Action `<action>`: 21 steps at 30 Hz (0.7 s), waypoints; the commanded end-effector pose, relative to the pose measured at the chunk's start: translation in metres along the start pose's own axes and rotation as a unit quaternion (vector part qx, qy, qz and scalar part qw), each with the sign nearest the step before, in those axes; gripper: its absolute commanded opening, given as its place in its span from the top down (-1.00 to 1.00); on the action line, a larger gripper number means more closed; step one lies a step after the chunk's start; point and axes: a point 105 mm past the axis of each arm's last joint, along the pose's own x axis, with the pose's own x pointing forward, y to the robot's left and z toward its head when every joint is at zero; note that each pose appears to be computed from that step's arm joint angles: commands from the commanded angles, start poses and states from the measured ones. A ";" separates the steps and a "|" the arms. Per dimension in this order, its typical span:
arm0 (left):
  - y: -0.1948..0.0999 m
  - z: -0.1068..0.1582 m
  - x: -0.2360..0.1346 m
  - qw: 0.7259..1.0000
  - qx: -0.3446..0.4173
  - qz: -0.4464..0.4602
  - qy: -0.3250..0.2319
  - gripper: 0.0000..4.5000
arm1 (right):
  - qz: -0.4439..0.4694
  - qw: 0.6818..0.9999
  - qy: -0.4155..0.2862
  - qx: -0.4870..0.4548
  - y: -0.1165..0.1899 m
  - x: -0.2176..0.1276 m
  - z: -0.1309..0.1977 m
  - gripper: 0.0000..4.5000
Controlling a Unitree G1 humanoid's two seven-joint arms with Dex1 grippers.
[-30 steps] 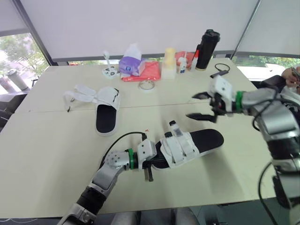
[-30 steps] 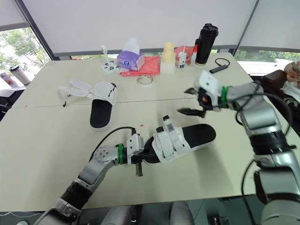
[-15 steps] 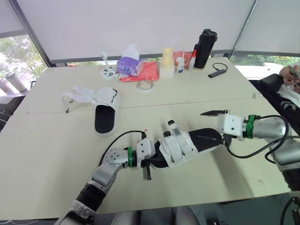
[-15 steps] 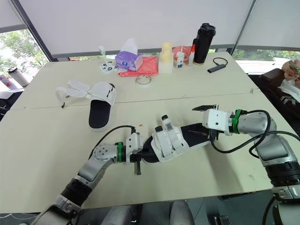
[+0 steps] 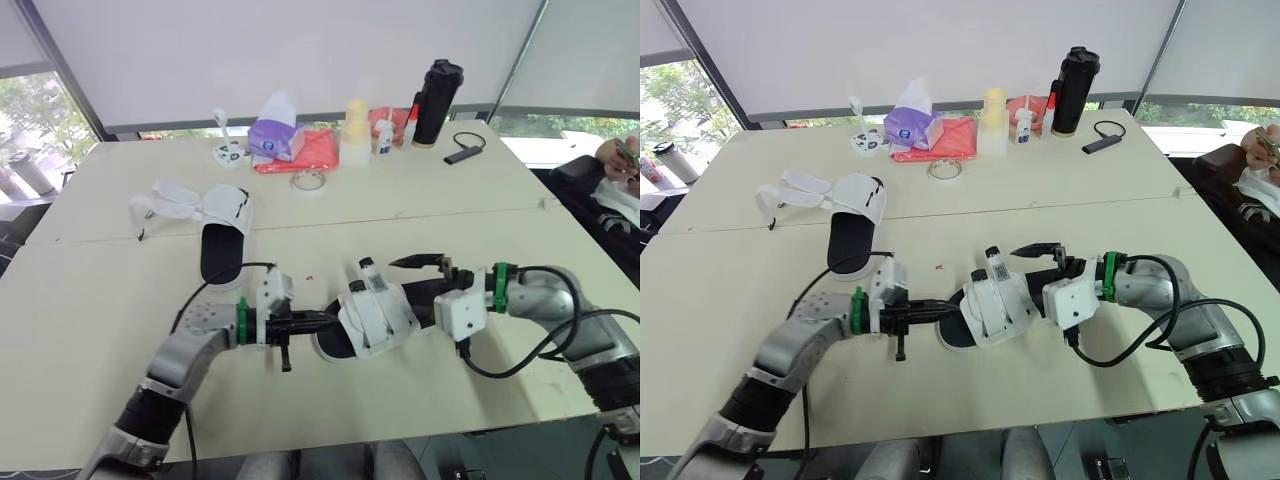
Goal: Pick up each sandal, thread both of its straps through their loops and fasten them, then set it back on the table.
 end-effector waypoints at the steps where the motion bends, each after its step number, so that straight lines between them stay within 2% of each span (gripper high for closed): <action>1: 0.005 0.022 -0.005 0.999 0.002 0.012 -0.033 1.00 | -0.004 0.994 -0.048 -0.093 0.004 0.005 0.012 -0.93; 4: 0.012 0.025 -0.007 0.999 0.000 0.029 -0.039 1.00 | -0.005 0.991 -0.070 -0.117 0.011 0.009 0.013 -0.93; 16: 0.021 0.024 -0.011 0.998 0.000 0.057 -0.042 1.00 | -0.026 0.969 -0.141 -0.201 0.009 0.030 0.029 -0.93; 19: 0.023 0.023 -0.012 0.997 0.000 0.063 -0.042 1.00 | -0.019 0.966 -0.150 -0.211 0.011 0.033 0.030 -0.59; 21: 0.024 0.022 -0.013 0.997 0.001 0.066 -0.041 1.00 | -0.019 0.966 -0.148 -0.212 0.011 0.033 0.028 -0.09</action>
